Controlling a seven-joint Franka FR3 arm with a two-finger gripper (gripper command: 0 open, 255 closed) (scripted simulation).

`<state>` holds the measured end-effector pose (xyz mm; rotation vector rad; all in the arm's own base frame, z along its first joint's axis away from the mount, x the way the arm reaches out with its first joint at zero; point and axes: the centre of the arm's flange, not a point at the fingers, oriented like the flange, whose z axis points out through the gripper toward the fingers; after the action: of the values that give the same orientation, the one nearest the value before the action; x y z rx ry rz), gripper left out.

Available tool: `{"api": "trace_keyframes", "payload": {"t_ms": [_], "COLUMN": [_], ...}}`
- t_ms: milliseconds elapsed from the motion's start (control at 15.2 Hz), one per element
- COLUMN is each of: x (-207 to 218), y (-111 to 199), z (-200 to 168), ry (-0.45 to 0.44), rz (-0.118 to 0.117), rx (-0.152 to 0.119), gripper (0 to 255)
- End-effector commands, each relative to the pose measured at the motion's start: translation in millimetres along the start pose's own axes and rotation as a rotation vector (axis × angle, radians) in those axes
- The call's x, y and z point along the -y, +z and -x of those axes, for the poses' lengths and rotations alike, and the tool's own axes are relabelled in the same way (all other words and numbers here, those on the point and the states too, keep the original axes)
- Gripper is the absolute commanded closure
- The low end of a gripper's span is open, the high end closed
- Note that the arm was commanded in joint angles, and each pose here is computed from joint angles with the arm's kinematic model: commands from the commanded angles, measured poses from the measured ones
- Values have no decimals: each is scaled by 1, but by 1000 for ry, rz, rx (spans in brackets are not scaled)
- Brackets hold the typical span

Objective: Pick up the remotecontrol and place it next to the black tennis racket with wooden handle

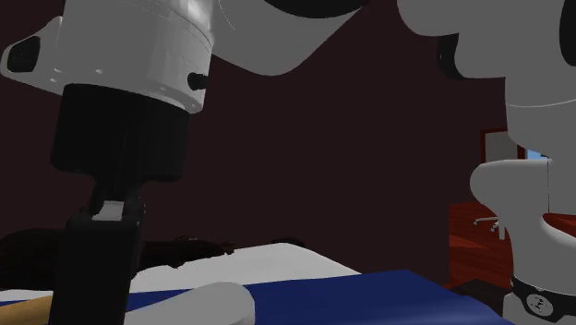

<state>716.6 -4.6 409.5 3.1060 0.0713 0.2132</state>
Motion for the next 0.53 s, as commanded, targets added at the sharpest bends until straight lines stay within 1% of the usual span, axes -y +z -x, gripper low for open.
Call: {"api": "trace_keyframes", "payload": {"t_ms": [0,462], "x": [0,1], "y": [11,47], "z": [2,7], "ry": [0,0], "rz": [0,0], "rx": [-1,-1], "gripper": [255,255]}}
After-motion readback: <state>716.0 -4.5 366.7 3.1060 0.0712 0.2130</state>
